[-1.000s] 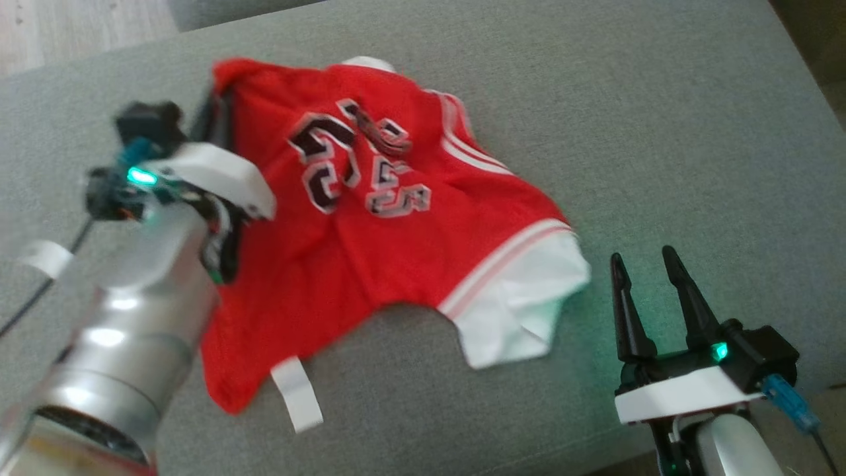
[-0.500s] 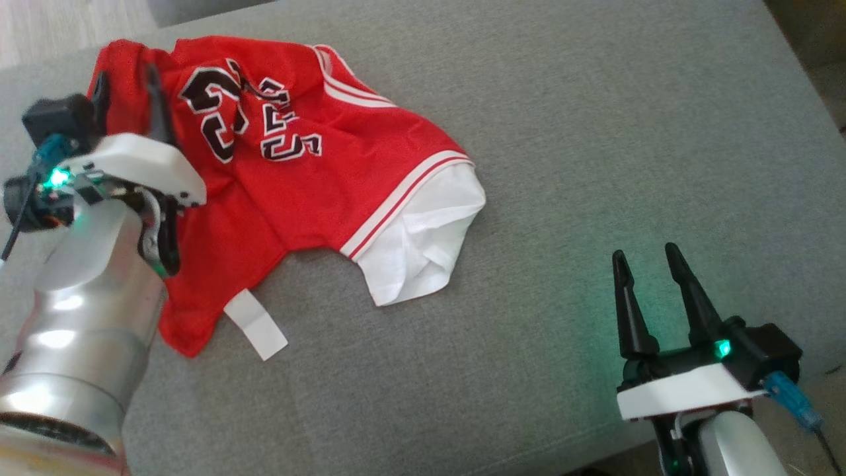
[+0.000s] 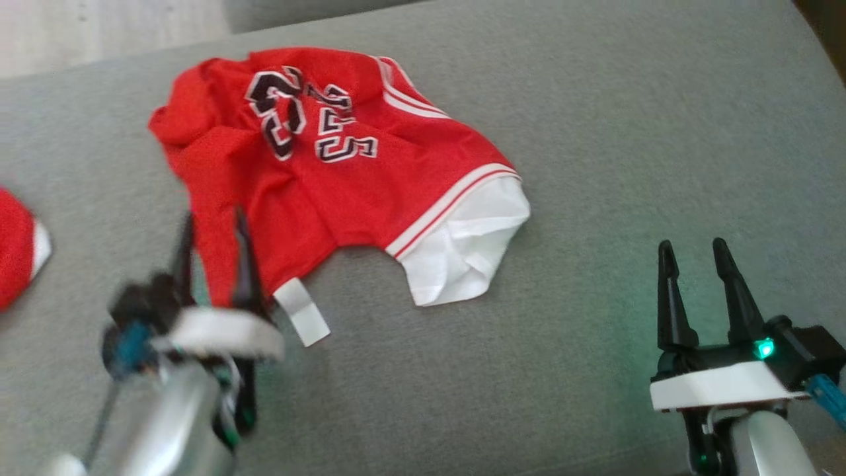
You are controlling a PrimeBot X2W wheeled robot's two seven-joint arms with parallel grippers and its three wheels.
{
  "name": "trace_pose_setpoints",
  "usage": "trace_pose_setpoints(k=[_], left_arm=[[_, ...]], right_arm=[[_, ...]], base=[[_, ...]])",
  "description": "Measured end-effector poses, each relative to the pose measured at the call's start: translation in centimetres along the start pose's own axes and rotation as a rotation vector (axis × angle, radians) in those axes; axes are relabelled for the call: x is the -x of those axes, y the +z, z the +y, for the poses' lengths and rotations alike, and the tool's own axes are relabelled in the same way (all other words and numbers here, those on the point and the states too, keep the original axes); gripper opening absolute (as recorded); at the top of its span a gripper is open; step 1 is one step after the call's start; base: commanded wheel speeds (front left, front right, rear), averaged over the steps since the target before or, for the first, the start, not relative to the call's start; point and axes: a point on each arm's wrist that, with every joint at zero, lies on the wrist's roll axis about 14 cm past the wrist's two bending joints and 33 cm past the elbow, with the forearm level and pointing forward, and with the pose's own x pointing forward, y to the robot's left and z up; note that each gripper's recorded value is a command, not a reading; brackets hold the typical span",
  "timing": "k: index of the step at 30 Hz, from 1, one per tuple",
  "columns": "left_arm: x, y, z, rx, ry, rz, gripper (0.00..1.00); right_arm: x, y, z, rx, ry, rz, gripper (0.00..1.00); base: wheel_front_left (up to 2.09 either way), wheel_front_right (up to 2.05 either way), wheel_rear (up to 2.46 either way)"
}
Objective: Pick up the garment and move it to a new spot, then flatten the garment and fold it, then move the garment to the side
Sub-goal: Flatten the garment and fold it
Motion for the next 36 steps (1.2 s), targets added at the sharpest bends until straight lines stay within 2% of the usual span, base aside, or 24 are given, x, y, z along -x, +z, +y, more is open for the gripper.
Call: trace_pose_setpoints(k=[8,16,20,24,28,36], left_arm=[[6.0,-1.6,-2.0,-0.013,-0.042,0.007,1.00],[6.1,-3.5,-9.4,-0.013,-0.305,0.077,1.00],[4.6,-4.0,-13.7,-0.033,-0.463,0.131,1.00],[3.5,-5.0,-16.7,-0.024,-0.560,0.206,1.00],[2.8,-6.6,-17.9,-0.001,-0.590,0.288,1.00],[1.6,-9.2,-18.3,-0.049,-0.595,0.392,1.00]], right_arm=[[-0.7,0.6,1.5,0.002,0.051,-0.023,1.00],[-0.8,0.1,2.3,-0.001,0.074,-0.009,1.00],[-0.5,0.0,1.9,0.002,0.060,-0.001,1.00],[-0.1,0.0,0.7,-0.002,0.020,0.002,1.00],[0.2,0.3,-0.5,-0.006,-0.019,-0.006,1.00],[1.2,0.1,-2.2,-0.006,-0.077,0.004,1.00]], base=[[0.00,0.00,0.00],[0.00,0.00,0.00],[0.00,0.00,0.00],[0.00,0.00,0.00],[0.00,0.00,0.00],[0.00,0.00,0.00]])
